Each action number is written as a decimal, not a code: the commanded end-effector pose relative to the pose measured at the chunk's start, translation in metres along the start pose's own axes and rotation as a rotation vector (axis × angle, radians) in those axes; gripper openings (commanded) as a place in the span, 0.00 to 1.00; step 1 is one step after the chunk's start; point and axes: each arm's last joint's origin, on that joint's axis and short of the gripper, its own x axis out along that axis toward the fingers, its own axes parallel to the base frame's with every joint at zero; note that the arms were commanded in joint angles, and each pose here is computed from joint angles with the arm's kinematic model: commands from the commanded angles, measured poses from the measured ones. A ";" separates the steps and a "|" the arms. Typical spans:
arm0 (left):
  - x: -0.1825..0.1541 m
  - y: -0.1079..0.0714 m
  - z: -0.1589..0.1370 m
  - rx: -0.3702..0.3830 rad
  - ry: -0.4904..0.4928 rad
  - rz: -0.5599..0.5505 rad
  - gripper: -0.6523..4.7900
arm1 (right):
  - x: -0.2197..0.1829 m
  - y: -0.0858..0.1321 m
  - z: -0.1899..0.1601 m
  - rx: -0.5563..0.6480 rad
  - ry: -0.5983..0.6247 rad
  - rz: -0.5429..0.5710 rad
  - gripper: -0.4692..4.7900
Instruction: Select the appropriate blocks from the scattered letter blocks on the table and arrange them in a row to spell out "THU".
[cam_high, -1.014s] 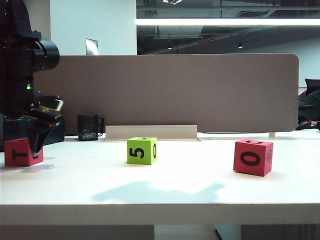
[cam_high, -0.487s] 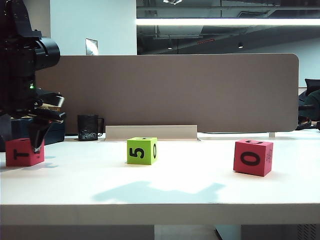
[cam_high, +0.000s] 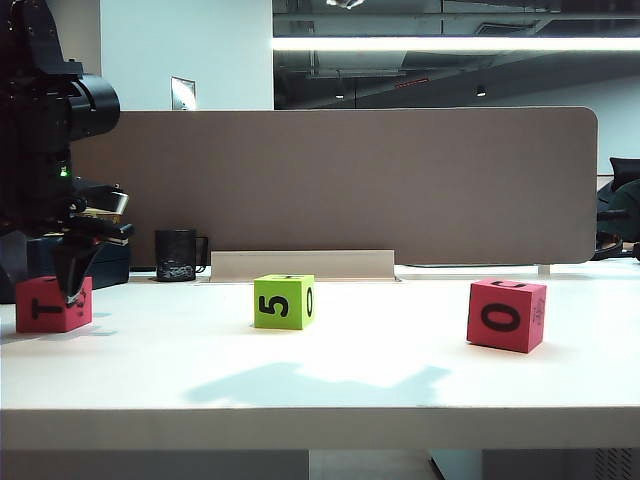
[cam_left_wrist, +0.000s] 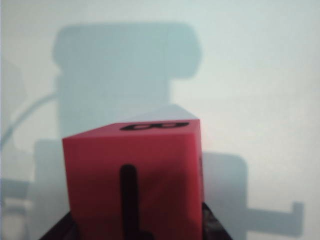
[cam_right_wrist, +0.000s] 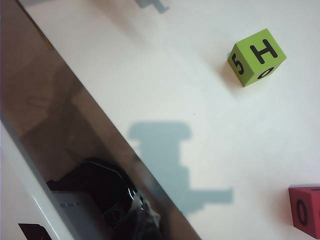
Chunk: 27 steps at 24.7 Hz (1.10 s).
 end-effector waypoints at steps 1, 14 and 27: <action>-0.001 0.000 0.002 -0.005 -0.020 -0.002 0.63 | -0.002 0.000 0.002 -0.004 -0.015 0.002 0.08; -0.032 0.006 -0.008 0.012 0.033 -0.031 0.55 | -0.002 0.001 0.003 -0.005 -0.025 0.002 0.08; -0.095 0.015 -0.051 0.059 0.281 -0.165 0.51 | -0.002 0.001 0.003 -0.006 -0.026 0.003 0.08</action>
